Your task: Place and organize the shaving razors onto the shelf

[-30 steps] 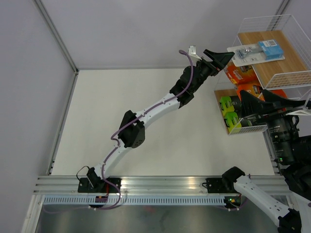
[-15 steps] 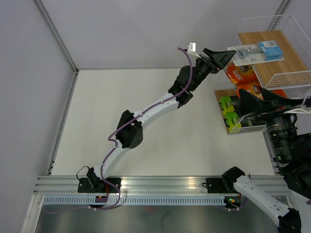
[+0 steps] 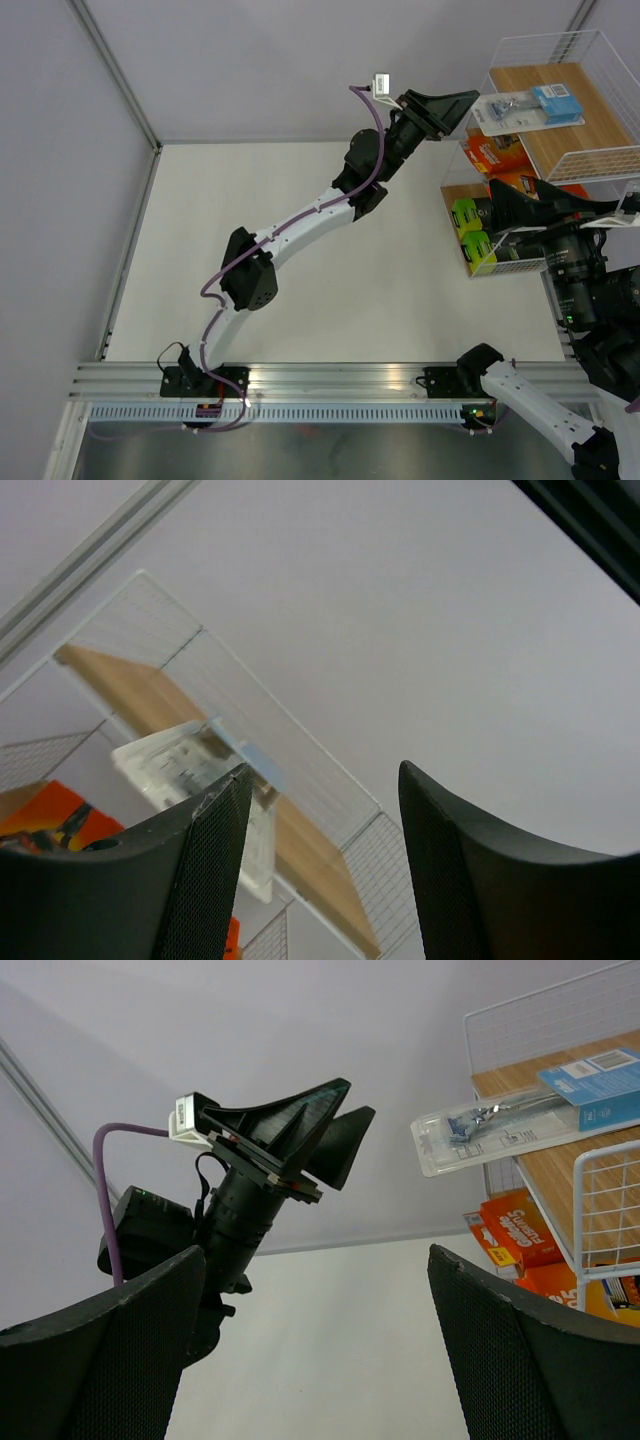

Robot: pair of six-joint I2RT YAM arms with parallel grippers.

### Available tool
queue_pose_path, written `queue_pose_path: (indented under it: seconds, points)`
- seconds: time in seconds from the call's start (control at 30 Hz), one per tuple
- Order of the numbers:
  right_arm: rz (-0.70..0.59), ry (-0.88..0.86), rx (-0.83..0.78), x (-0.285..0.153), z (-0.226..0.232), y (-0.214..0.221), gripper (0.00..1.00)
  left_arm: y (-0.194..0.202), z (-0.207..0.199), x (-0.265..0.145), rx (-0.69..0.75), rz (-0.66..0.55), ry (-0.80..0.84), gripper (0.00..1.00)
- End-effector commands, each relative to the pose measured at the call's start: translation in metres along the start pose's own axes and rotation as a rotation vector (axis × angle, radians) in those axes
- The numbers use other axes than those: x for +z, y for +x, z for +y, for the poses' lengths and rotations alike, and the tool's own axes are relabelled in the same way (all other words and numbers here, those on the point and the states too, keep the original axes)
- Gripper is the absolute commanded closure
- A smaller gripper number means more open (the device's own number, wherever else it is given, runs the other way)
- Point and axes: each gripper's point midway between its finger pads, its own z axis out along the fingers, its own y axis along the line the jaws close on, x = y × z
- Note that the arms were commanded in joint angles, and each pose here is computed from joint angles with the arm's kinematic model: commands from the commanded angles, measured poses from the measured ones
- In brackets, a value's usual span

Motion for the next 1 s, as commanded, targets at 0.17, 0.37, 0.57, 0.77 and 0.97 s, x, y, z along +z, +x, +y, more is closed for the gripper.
queue_pose_path:
  seconds: [0.17, 0.37, 0.57, 0.77, 0.97]
  points:
    - [-0.039, 0.023, 0.024, 0.001, -0.002, -0.010, 0.02, -0.003, -0.018, 0.015, -0.068, -0.030, 0.082, 0.35]
    - [-0.046, 0.024, 0.018, -0.001, -0.003, -0.014, 0.02, -0.001, -0.012, 0.019, -0.057, -0.087, 0.105, 0.32]
    - [-0.040, 0.022, 0.009, 0.002, -0.002, -0.012, 0.02, 0.005, 0.008, 0.018, -0.069, -0.109, 0.081, 0.31]
    - [-0.033, 0.014, 0.016, 0.006, 0.001, -0.007, 0.02, 0.018, -0.001, 0.018, -0.090, -0.118, 0.117, 0.28]
    - [-0.046, 0.002, 0.029, 0.007, 0.003, -0.010, 0.02, 0.025, -0.008, 0.020, -0.097, -0.148, 0.091, 0.28]
